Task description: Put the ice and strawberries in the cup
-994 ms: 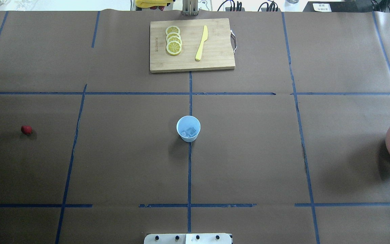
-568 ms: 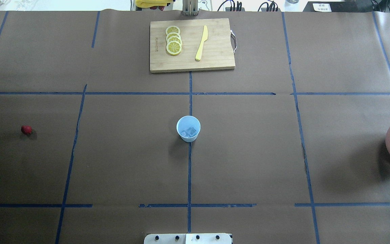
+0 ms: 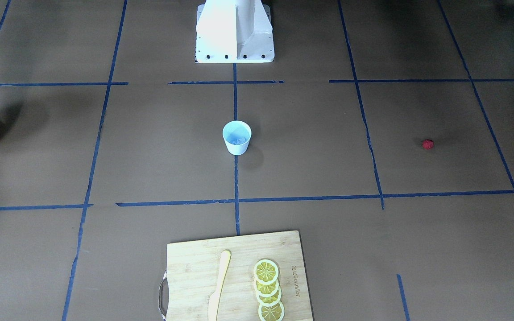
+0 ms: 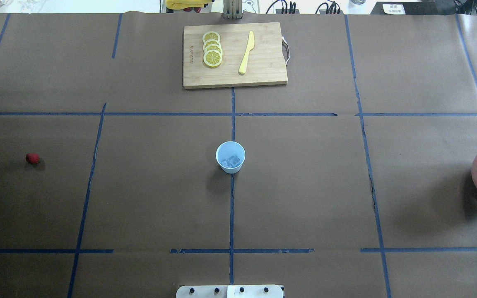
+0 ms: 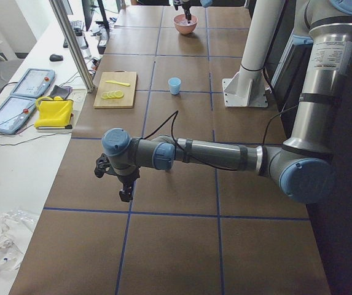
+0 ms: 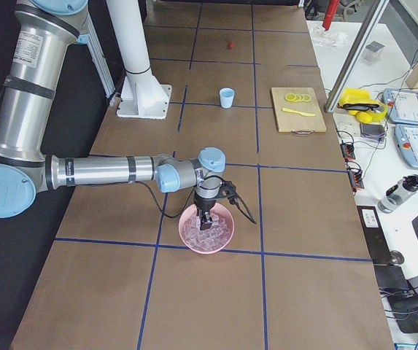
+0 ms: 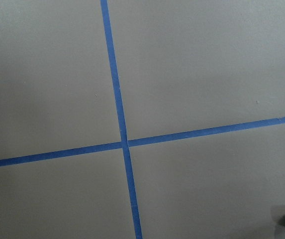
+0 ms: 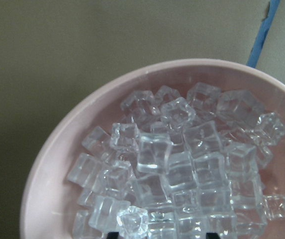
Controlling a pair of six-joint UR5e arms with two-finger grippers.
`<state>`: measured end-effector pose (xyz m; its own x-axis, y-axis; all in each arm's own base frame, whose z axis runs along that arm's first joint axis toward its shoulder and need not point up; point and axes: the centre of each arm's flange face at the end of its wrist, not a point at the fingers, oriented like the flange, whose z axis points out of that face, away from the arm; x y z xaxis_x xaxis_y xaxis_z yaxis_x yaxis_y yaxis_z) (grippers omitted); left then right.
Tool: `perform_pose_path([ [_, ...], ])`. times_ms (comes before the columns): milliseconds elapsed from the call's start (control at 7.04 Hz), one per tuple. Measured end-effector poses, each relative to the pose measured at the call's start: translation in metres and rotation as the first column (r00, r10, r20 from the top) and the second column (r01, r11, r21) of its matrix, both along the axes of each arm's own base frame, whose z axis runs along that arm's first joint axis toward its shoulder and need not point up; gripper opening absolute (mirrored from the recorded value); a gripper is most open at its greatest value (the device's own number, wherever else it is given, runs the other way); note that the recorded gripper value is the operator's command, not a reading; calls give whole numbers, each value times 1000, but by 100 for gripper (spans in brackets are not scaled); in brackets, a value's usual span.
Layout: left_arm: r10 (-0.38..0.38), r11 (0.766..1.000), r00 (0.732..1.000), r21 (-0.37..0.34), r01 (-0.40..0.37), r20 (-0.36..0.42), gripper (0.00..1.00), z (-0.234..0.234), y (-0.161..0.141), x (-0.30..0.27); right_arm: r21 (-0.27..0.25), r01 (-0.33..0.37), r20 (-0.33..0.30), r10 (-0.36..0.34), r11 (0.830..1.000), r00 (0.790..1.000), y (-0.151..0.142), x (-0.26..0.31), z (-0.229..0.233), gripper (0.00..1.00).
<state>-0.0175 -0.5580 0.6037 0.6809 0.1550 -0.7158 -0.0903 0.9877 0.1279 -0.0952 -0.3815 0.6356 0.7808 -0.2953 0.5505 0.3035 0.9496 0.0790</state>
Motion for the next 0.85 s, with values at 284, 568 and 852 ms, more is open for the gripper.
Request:
perform_pose_path([
  [284,0,1000,1000,0,0,0,100,0,0,0,-3,2,-2,-2,1000,1000,1,0,2,60],
  [568,0,1000,1000,0,0,0,100,0,0,0,-5,3,-3,-3,1000,1000,1,0,4,58],
  [852,0,1000,1000,1,0,0,100,0,0,0,-7,8,-6,-8,1000,1000,2,-1,6,56],
])
